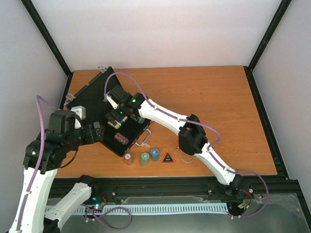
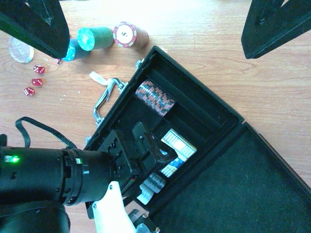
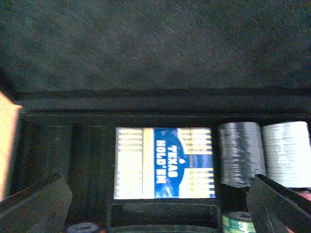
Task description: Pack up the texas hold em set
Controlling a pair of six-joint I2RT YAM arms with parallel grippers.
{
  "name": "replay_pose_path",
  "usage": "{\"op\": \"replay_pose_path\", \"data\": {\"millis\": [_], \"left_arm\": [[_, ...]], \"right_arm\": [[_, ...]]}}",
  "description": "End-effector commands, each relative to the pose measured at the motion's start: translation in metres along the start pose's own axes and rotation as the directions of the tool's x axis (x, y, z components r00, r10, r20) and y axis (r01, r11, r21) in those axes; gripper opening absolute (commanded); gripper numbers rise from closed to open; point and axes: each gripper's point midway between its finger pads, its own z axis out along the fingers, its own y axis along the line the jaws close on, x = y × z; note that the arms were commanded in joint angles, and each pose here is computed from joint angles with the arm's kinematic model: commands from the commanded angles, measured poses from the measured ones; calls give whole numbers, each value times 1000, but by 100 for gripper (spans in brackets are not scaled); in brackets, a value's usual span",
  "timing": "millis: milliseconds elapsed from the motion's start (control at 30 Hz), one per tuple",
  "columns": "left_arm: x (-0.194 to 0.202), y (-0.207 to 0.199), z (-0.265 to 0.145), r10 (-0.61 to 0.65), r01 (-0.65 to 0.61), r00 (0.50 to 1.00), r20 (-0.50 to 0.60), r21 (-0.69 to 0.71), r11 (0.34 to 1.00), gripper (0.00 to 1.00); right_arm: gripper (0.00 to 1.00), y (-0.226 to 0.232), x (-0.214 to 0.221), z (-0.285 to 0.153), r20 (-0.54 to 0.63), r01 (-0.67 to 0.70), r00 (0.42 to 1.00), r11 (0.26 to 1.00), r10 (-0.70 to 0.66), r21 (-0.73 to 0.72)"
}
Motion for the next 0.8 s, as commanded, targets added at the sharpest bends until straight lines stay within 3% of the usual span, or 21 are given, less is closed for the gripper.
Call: {"op": "replay_pose_path", "data": {"millis": [0,167,433,600,767], "left_arm": [[-9,-4,-10,-21,19,998,60,27,999,100],[-8,-1,-13,-30,28,997,65,18,999,100],[-7,2,-15,-36,36,997,67,2,999,100],[-8,2,-12,-33,33,998,62,-3,999,99],[-9,1,-9,-26,26,998,55,-5,1000,100]], "right_arm": [[100,31,8,-14,-44,-27,999,983,20,-181],[100,67,17,-10,-87,-95,994,918,66,-386],[100,90,34,11,-152,-162,984,845,97,-509],[100,91,40,28,-176,-191,978,840,116,-507],[100,69,51,50,-194,-226,967,902,163,-367]]}}
